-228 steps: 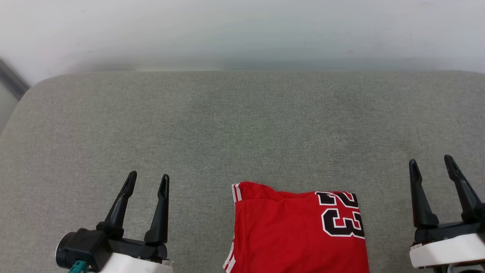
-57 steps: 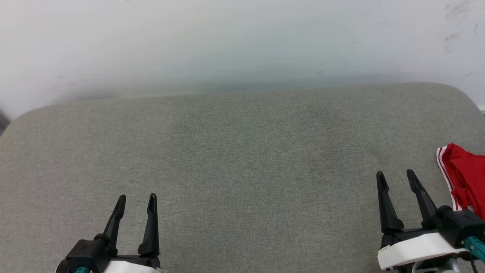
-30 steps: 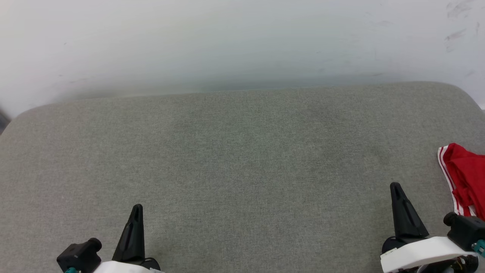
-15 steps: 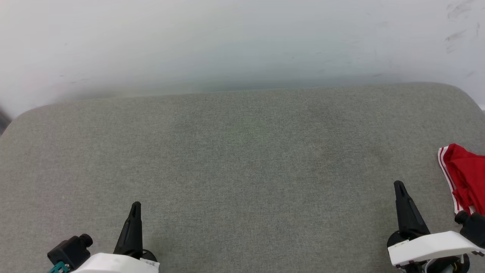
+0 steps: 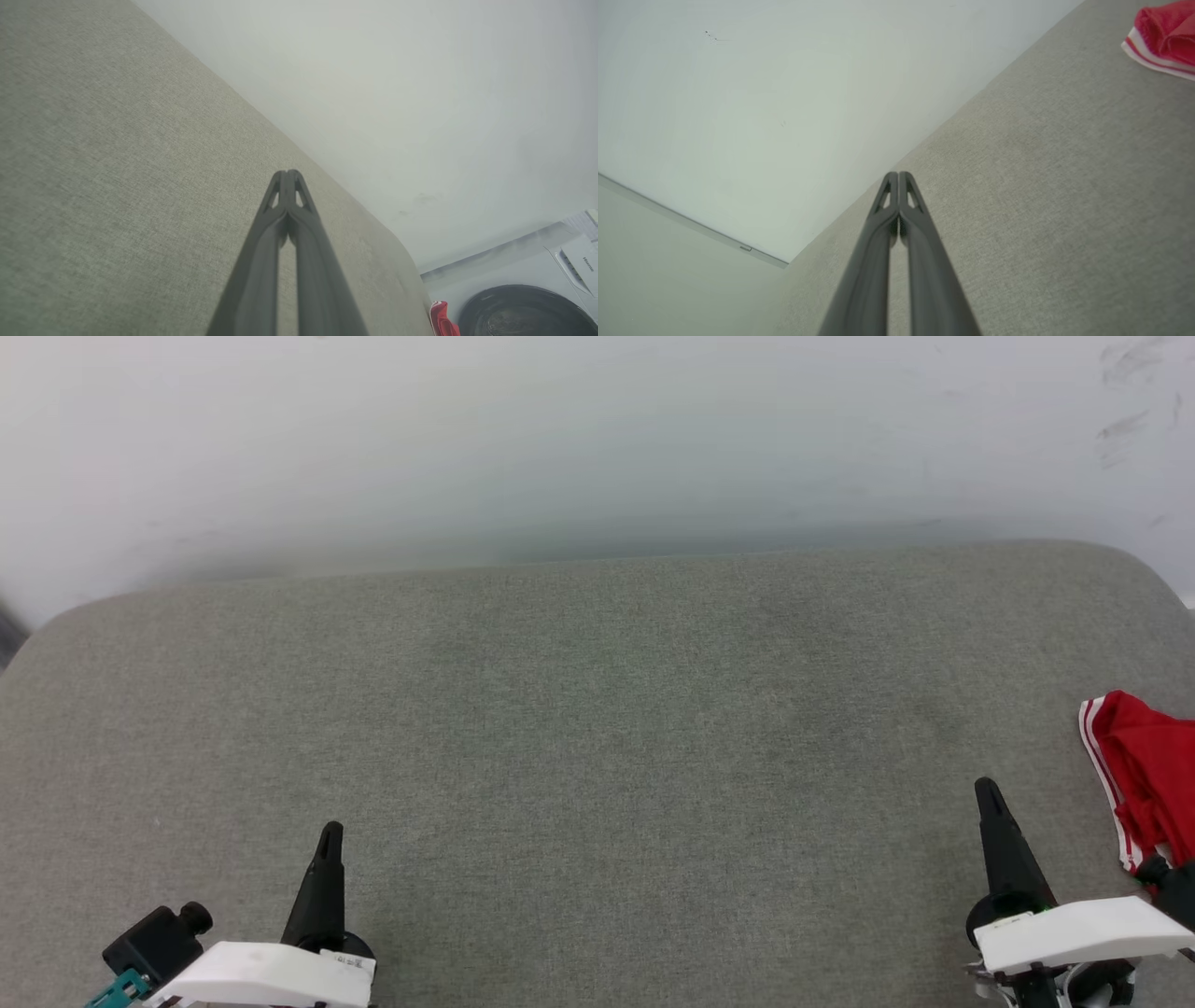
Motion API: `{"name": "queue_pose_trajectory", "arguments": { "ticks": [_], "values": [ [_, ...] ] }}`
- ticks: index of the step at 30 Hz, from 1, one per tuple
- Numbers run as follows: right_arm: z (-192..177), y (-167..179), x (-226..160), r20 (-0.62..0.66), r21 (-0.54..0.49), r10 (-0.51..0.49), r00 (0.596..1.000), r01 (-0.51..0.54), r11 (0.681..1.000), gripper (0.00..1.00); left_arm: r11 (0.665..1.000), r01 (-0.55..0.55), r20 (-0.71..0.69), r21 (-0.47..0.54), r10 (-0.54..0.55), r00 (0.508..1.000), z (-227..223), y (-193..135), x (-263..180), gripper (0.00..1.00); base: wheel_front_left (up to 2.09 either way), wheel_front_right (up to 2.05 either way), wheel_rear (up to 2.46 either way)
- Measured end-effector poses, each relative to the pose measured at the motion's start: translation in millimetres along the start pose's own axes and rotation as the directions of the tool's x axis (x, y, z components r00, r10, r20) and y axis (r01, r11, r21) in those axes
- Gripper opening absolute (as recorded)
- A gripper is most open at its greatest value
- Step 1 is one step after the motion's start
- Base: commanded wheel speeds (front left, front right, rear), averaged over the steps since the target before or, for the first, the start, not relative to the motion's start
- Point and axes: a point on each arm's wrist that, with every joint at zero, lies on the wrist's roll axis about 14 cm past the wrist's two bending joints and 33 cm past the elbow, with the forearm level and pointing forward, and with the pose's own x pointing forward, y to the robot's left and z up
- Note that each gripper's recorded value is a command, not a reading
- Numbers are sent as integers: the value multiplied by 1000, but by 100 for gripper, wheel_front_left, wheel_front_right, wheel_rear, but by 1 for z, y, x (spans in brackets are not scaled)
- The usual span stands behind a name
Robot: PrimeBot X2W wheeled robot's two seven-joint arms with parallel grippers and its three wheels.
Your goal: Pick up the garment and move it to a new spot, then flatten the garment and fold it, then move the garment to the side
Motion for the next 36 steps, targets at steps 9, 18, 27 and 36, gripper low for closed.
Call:
{"name": "queue_pose_trajectory", "arguments": {
  "ticks": [9,18,27,36],
  "values": [
    [0,-3,1,-5,110,-13,1000,13,994,0,994,-11,-2,-106,11,1000,2,2,4,0,0,0,0],
    [1,-4,4,-9,212,-18,1000,20,977,0,979,-21,-9,-202,19,1000,3,3,7,0,0,0,0],
    [2,-6,5,-12,302,-24,1000,26,953,0,957,-28,-19,-289,24,1000,3,4,10,0,0,0,0],
    [4,-6,8,-13,416,-22,1000,26,909,0,916,-31,-26,-400,23,999,4,4,14,0,0,0,0]
  ]
}}
